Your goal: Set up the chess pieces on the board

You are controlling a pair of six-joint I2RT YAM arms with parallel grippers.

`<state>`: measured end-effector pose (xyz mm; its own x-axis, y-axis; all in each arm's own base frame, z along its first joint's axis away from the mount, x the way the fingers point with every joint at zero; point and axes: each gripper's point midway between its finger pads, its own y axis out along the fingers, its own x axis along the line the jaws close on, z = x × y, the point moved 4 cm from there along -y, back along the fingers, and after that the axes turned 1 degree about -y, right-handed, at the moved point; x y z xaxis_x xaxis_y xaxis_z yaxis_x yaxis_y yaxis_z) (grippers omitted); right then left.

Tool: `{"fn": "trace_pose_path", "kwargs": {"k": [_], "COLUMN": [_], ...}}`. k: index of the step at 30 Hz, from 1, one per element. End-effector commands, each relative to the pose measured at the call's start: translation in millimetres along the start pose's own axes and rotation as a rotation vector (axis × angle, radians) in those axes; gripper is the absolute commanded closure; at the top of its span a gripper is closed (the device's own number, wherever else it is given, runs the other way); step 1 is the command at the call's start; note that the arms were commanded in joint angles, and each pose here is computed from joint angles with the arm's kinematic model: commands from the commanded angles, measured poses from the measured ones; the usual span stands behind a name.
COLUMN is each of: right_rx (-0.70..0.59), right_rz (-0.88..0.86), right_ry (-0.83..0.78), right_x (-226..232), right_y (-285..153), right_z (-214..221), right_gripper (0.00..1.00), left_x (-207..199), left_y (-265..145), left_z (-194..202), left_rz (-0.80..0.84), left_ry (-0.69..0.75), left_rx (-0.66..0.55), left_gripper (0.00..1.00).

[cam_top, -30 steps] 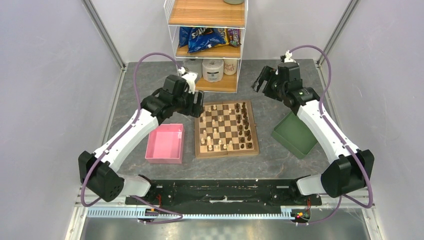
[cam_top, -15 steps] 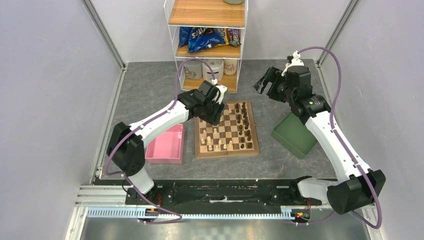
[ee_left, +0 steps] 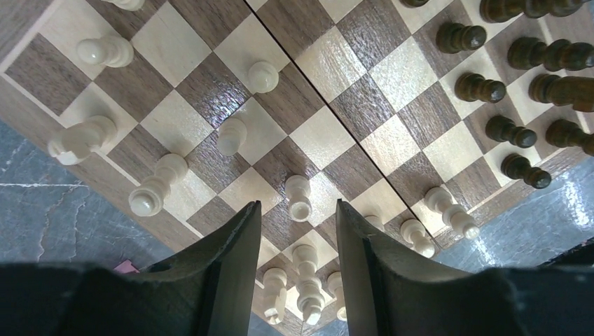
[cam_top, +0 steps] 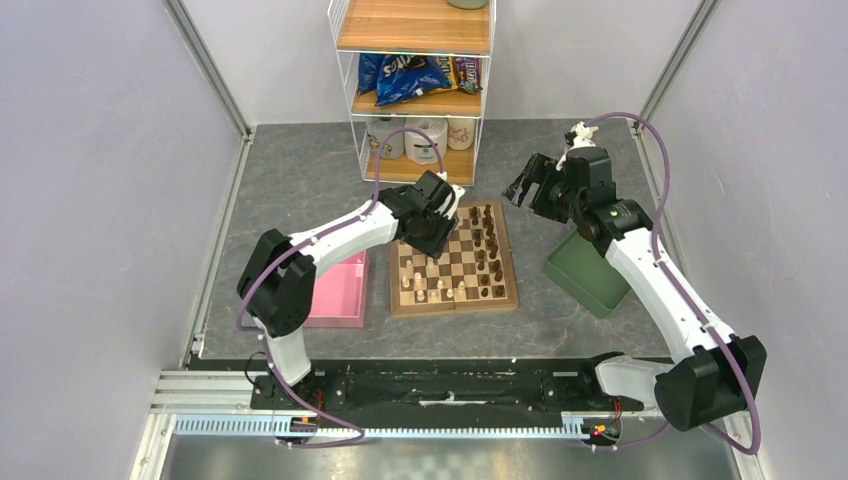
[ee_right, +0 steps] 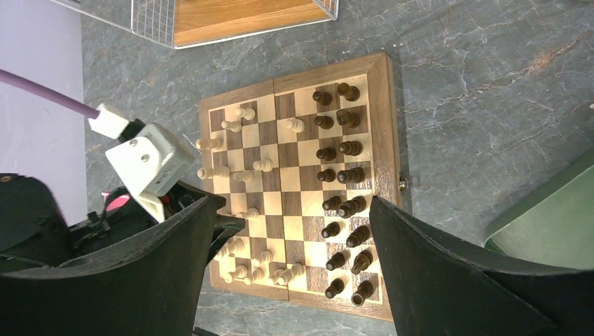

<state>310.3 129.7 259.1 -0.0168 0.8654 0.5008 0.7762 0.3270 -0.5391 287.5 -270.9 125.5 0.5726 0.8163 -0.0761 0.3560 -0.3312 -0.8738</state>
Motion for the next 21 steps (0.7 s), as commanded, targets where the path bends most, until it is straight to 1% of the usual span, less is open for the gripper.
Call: {"fn": "trace_pose_path", "kwargs": {"k": [1,12,13,21], "right_rx": [-0.037,-0.038,-0.038,-0.044], "right_rz": [-0.038,-0.033,-0.032,-0.028], "right_ry": [0.006,0.007,0.006,0.009], "right_x": [6,5,4,4], "right_y": [-9,-10,-9,-11], "right_z": [-6,-4,-4,-4], "right_gripper": [0.12,0.12,0.12,0.12], "left_x": [-4,-5,-2,0], "left_y": [4,14,15,20], "left_z": [-10,-1,-1,2], "left_rz": [0.008,0.005,-0.019,-0.035], "left_ry": [0.029,0.032,0.033,0.036], "left_rx": [-0.02,0.018,0.017,0.033], "left_gripper": [0.5,0.54,0.55,0.59]}}
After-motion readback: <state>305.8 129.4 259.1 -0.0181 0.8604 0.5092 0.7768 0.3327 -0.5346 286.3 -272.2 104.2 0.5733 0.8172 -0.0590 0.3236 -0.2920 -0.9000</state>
